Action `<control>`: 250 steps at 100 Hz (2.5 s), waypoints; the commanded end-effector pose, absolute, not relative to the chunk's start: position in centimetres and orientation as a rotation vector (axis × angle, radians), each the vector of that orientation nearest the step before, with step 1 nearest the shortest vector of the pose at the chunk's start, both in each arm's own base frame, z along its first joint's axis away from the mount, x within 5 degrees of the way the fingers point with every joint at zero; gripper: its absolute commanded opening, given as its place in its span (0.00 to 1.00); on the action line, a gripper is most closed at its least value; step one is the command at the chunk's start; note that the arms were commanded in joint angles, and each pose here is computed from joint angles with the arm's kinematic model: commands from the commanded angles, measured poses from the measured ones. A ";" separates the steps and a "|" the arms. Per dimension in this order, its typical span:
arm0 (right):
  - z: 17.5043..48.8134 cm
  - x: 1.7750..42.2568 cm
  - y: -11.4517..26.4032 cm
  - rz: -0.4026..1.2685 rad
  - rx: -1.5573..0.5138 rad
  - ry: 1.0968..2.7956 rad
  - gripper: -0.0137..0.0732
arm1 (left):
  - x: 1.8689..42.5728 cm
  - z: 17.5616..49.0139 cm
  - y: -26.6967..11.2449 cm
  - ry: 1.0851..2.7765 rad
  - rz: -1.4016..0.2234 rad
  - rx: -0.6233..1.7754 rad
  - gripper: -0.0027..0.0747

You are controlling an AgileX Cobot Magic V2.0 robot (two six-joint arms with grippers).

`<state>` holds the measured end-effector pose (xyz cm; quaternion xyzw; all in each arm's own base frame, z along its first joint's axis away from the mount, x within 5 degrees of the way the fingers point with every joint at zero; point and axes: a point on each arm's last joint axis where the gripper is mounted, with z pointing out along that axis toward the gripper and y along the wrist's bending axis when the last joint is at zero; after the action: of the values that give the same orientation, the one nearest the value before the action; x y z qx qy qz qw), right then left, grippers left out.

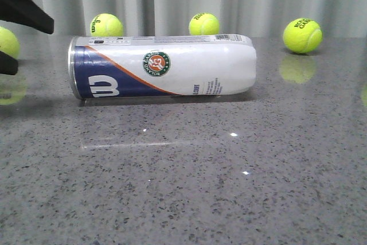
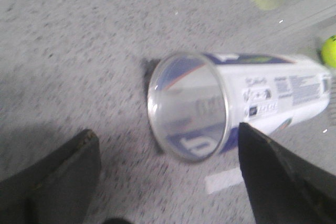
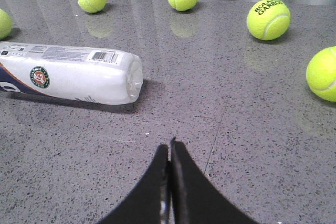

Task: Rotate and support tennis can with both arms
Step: 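Grasp the open end of the can with the left gripper, then lift and rotate the can upright with the left gripper, lowering its base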

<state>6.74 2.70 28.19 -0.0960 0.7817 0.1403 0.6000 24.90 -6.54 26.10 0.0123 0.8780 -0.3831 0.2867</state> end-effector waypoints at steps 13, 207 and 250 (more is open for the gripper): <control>29.6 6.9 2.5 0.328 -0.180 1.722 0.09 | 26.9 27.9 -8.7 2.258 -1.194 0.089 0.71; 29.5 6.9 2.5 0.321 -0.186 1.724 0.09 | 21.4 41.1 -11.7 2.443 -0.396 0.857 0.01; 29.5 6.9 2.5 0.321 -0.186 1.724 0.09 | 21.8 43.6 -11.8 2.310 -0.396 0.814 0.43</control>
<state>6.75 2.71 28.14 -0.0952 0.7818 0.1412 0.5998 22.37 -11.56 41.51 0.3165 0.8996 -0.1324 0.2703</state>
